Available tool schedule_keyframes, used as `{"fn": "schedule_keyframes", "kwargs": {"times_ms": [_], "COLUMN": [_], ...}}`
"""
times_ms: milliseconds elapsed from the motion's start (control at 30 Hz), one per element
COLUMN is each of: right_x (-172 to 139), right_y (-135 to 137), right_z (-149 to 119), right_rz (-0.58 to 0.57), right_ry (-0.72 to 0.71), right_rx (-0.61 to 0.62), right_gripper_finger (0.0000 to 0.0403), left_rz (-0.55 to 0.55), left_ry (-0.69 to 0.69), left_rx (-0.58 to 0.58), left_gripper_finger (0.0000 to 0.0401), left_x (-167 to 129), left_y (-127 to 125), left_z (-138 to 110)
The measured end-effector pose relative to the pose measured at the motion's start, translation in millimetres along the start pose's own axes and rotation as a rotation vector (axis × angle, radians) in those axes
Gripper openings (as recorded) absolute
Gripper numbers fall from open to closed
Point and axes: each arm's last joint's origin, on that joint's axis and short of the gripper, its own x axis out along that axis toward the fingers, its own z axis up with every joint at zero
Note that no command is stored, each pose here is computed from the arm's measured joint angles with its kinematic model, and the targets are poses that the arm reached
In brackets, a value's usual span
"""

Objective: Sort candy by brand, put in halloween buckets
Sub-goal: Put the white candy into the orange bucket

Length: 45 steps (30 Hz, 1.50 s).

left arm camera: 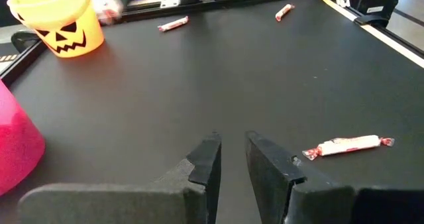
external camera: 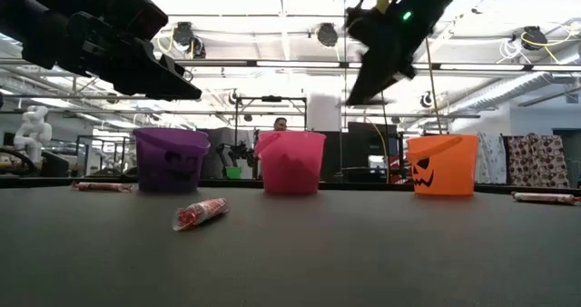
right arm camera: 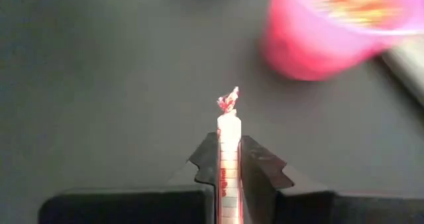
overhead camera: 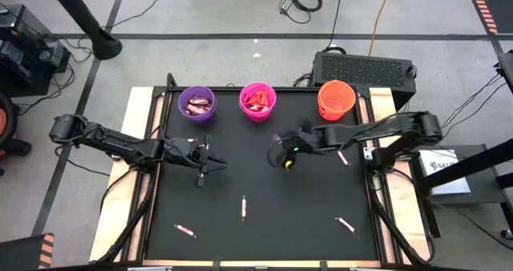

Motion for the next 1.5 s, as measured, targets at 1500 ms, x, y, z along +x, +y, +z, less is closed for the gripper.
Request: {"fn": "schedule_keyframes", "kwargs": {"times_ms": [1500], "right_x": [-24.5], "right_y": [-180.7], "right_z": [-13.9], "right_rz": [-0.93], "right_ry": [0.167], "right_rx": [0.484], "right_gripper_finger": [0.016], "left_rz": [0.001], "left_ry": [-0.008], "left_rx": [0.007], "left_gripper_finger": [0.0079], "left_x": [0.0], "left_y": [0.1], "left_z": [0.8]}}
